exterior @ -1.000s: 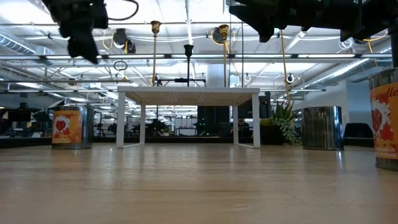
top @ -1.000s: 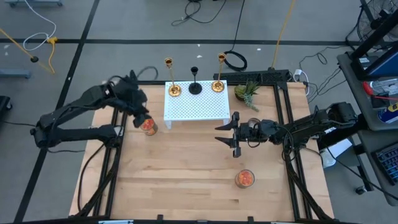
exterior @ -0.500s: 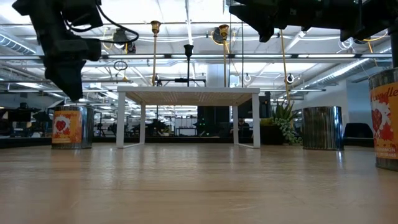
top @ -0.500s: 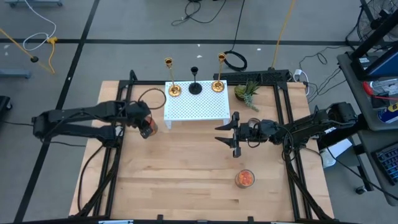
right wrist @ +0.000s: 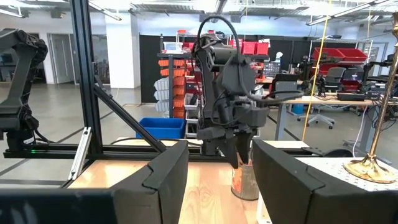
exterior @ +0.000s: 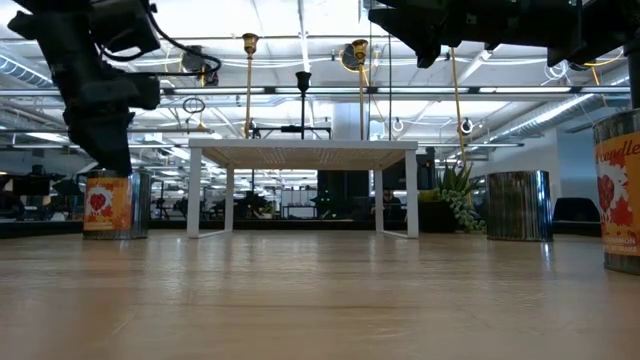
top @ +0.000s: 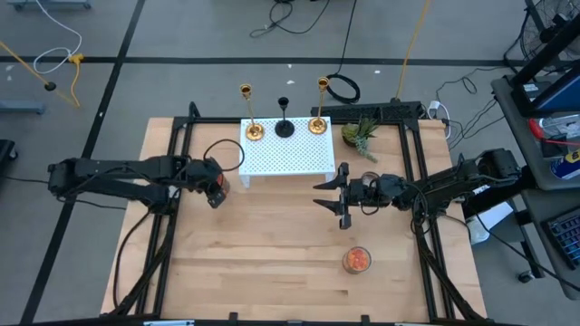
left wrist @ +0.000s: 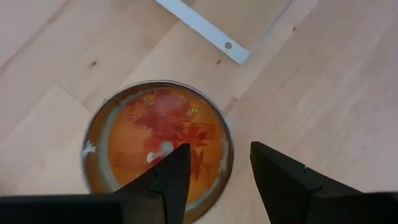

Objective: Pick & Place candle stick holders
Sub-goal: Put the top orange scented candle on the shelf

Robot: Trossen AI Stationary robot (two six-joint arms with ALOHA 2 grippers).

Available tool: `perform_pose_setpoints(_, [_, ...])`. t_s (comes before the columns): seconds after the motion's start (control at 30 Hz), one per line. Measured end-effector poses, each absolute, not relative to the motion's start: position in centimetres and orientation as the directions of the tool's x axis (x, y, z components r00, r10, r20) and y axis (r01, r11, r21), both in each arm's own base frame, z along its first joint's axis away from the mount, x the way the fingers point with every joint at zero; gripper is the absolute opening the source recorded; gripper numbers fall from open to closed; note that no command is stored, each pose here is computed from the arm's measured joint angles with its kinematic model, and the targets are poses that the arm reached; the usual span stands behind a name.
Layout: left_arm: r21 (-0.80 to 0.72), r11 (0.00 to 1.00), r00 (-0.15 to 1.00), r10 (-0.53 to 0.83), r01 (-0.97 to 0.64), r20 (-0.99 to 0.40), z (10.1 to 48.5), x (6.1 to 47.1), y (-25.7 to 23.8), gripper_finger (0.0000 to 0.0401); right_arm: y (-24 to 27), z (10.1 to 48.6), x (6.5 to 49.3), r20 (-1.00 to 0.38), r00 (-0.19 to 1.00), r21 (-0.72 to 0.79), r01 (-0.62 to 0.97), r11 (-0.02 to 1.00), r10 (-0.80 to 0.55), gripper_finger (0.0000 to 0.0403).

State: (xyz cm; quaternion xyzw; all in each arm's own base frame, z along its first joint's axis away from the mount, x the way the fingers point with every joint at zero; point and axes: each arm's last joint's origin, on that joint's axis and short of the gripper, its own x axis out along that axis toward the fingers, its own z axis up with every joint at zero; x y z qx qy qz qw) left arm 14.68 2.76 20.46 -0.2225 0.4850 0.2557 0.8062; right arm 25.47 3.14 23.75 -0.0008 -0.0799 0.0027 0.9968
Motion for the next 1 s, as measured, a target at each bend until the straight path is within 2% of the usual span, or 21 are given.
perform_pose_setpoints(0.23, [-0.128, 0.759, 0.416, 0.200, -0.639, -0.887, 19.5, 14.7, 2.8, 0.0171, 3.1, 23.7, 25.5, 0.159, 0.987, -0.002, -0.005, 1.000, 0.005, 0.0173])
perform_pose_setpoints(0.3, [-0.120, 0.773, 0.421, 0.202, -0.623, -0.884, 19.5, 14.8, 2.8, 0.0161, 3.1, 23.8, 25.5, 0.159, 0.987, -0.002, -0.005, 1.000, 0.005, 0.0173])
perform_pose_setpoints(0.37, [-0.112, 0.780, 0.421, 0.205, -0.616, -0.883, 19.5, 14.8, 2.8, 0.0136, 3.1, 23.7, 25.5, 0.159, 0.987, -0.002, -0.005, 1.000, 0.005, 0.0173])
perform_pose_setpoints(0.6, [-0.124, 0.772, 0.427, 0.204, -0.623, -0.881, 19.6, 14.9, 2.8, 0.0012, 3.1, 23.7, 25.5, 0.159, 0.987, -0.002, -0.005, 1.000, 0.005, 0.0173])
perform_pose_setpoints(0.77, [-0.154, 0.775, 0.459, 0.190, -0.613, -0.868, 20.1, 15.2, 2.6, 0.0010, 3.1, 23.7, 25.5, 0.159, 0.987, -0.002, -0.005, 1.000, 0.005, 0.0173])
perform_pose_setpoints(1.0, [-0.226, 0.826, 0.574, 0.137, -0.516, -0.808, 23.6, 16.5, 1.4, 0.0005, 3.1, 23.7, 25.5, 0.159, 0.987, -0.002, -0.005, 1.000, 0.005, 0.0173])
